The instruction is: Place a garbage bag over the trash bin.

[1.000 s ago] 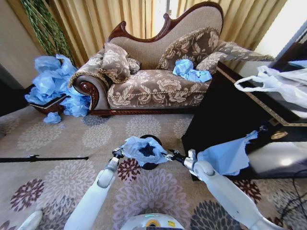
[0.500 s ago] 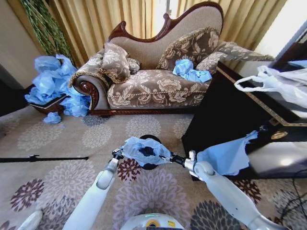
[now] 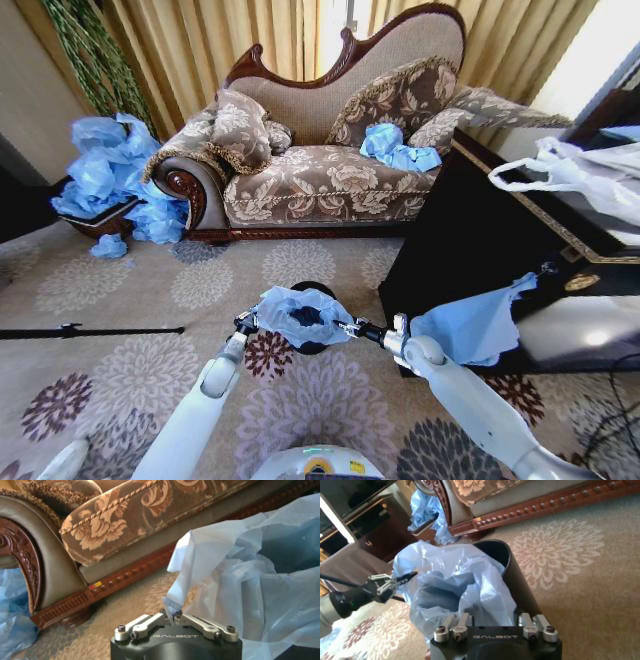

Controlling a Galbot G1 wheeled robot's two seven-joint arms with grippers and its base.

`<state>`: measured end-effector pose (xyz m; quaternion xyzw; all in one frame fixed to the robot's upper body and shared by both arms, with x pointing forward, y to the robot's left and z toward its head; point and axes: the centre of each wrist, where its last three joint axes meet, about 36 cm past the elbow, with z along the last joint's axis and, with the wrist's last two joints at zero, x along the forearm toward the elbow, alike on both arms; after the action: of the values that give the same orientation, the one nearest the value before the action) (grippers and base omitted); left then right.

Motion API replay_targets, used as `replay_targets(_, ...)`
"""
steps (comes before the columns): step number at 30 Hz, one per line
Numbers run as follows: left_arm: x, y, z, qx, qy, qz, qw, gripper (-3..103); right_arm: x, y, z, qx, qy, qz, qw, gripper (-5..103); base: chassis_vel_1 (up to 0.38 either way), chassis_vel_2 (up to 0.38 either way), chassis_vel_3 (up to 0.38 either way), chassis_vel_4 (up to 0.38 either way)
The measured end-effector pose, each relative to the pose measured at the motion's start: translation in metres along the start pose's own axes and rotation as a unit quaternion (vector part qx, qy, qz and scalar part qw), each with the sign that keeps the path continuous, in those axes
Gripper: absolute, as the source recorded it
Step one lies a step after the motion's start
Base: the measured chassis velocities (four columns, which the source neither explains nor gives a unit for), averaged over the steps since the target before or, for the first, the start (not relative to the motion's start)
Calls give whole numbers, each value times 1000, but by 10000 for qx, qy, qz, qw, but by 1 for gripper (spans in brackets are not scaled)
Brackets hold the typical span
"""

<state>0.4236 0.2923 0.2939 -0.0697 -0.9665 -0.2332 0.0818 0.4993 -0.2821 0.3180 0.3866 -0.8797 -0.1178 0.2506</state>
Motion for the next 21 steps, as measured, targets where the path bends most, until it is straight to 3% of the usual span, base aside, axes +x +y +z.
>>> replay_targets(4, 2, -2, 1, 12, -2, 16, 10000, 0, 0, 2, 1, -3, -12, 94, 10000, 28, 0, 0, 0, 0)
replay_targets(7, 4, -4, 1, 19, -7, 29, 10000, 0, 1, 4, 0, 31, -26, 161, 9999, 12, 0, 0, 0, 0)
replay_targets(9, 4, -4, 1, 19, -9, 30, 10000, 0, 1, 4, 0, 37, -26, 176, 9998, 12, 0, 0, 0, 0)
replay_targets(13, 5, -3, 1, 24, -27, 22, 10000, 0, -1, 7, 0, 159, -11, 500, 9986, 1, 0, 0, 0, 0)
replay_targets(17, 6, -4, 1, 25, -30, 23, 10000, 0, -3, 11, 2, 306, 28, 711, 9970, 0, 0, 0, 0, 0)
replay_targets(21, 7, -3, -2, 29, -73, 6, 10000, 0, -11, 26, 8, 702, 60, 1400, 9876, 0, 0, 0, 0, 0)
